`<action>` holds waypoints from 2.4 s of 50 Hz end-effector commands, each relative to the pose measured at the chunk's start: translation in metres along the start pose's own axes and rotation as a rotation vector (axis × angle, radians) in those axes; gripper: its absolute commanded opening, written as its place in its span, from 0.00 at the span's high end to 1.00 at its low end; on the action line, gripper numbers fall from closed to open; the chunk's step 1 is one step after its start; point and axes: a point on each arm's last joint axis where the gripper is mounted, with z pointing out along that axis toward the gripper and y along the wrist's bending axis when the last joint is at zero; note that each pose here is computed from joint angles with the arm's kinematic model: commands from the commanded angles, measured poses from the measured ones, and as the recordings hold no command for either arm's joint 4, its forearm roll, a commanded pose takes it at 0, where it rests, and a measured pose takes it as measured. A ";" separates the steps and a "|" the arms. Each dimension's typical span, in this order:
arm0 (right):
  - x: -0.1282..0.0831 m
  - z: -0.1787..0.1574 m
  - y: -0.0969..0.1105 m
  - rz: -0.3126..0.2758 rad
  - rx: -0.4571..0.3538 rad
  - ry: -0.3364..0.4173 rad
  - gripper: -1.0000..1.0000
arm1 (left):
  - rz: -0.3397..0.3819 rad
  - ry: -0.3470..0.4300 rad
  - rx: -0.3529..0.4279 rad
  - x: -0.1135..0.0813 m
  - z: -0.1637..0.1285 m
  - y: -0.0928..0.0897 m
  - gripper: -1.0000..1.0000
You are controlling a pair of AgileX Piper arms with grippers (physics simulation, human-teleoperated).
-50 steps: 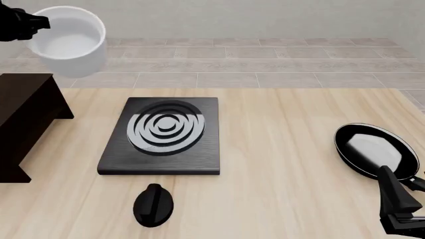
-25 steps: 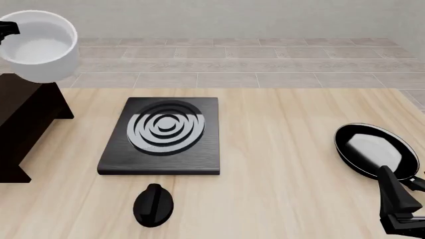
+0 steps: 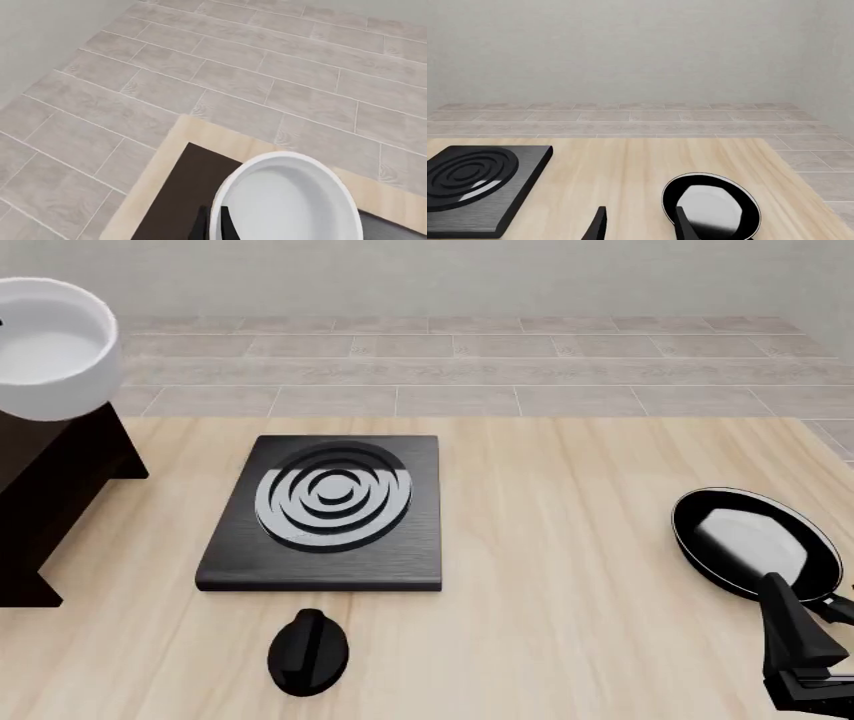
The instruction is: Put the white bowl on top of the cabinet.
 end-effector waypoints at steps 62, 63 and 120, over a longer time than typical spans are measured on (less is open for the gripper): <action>0.000 0.000 0.000 0.000 0.000 0.000 0.00 | -0.089 -0.001 -0.147 0.037 0.022 0.061 1.00; 0.000 0.000 0.000 0.000 0.000 0.000 0.00 | -0.091 -0.001 -0.150 0.038 0.022 0.062 1.00; 0.000 0.000 0.000 0.000 0.000 0.000 0.00 | -0.115 -0.030 -0.210 0.041 -0.007 0.081 0.00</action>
